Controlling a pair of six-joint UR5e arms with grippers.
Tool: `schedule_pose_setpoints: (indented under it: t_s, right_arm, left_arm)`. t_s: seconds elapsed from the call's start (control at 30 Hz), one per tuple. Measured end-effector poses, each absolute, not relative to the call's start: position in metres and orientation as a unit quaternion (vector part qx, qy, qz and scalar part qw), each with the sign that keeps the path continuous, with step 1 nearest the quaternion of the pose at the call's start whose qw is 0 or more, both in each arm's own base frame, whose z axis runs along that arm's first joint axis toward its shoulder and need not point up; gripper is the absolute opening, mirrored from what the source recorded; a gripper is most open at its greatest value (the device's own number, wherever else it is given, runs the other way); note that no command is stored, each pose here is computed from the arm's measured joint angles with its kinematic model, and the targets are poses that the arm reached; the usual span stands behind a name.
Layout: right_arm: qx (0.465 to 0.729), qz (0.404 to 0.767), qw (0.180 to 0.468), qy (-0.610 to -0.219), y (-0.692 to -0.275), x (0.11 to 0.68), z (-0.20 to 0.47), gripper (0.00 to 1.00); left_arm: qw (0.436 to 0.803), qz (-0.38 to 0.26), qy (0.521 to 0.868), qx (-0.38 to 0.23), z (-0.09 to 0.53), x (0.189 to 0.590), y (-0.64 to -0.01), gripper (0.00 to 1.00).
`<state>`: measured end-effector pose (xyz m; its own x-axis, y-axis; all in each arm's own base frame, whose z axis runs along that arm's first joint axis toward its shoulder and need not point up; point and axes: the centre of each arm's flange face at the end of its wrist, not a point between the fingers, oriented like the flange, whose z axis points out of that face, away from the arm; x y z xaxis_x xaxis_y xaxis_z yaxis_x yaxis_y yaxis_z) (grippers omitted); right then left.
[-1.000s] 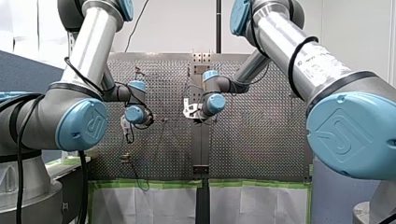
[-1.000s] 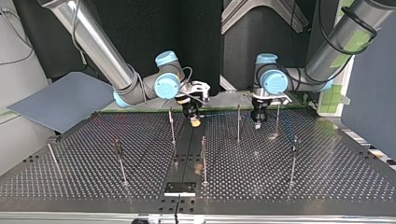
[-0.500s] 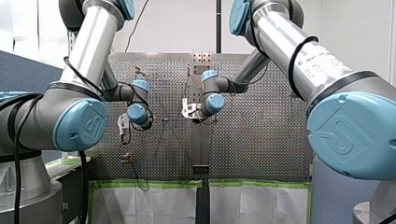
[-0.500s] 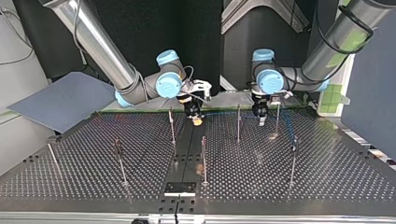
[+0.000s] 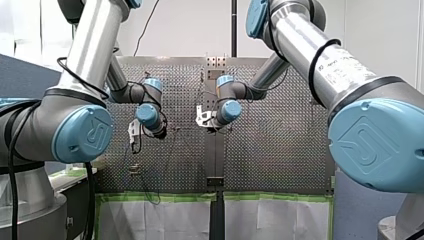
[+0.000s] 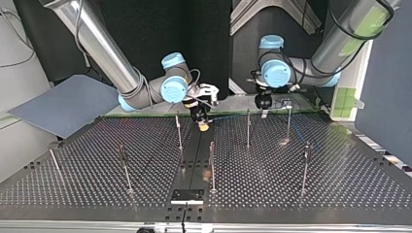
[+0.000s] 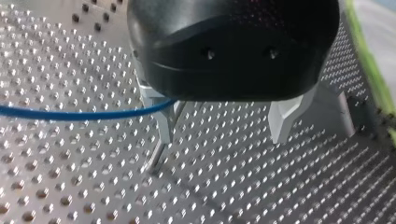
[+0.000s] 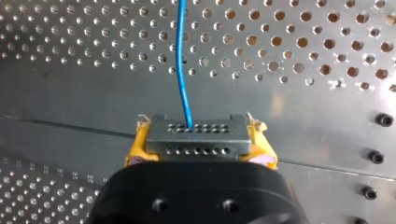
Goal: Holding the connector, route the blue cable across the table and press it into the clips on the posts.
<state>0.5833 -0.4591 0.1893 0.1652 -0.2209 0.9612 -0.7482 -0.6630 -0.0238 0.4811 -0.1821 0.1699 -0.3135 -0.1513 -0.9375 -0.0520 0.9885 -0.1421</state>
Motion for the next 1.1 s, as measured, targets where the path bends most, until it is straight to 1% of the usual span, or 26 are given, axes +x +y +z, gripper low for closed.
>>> schedule_pose_setpoints:
  t_s: [0.17, 0.33, 0.43, 0.73, 0.97, 1.1]
  right_arm:
    - [0.726, 0.553, 0.238, -0.333, -0.458, 0.584, 0.189, 0.00]
    - [0.726, 0.553, 0.238, -0.332, -0.458, 0.584, 0.190, 0.00]
    - [0.725, 0.553, 0.237, -0.335, -0.459, 0.583, 0.190, 0.00]
    - [0.721, 0.553, 0.235, -0.345, -0.464, 0.578, 0.190, 0.00]
    - [0.718, 0.552, 0.237, -0.351, -0.472, 0.572, 0.190, 0.00]
    - [0.717, 0.551, 0.238, -0.353, -0.475, 0.570, 0.190, 0.00]
  left_arm:
    - [0.568, -0.051, 0.819, -0.054, 0.175, 0.458, -0.190, 1.00]
    - [0.571, -0.062, 0.818, -0.043, 0.187, 0.442, -0.200, 1.00]
    - [0.579, -0.069, 0.812, -0.035, 0.197, 0.437, -0.207, 1.00]
    - [0.621, -0.113, 0.775, -0.033, 0.229, 0.428, -0.237, 1.00]
    - [0.642, -0.134, 0.754, -0.038, 0.230, 0.439, -0.269, 1.00]
    - [0.646, -0.138, 0.750, -0.035, 0.227, 0.448, -0.281, 1.00]
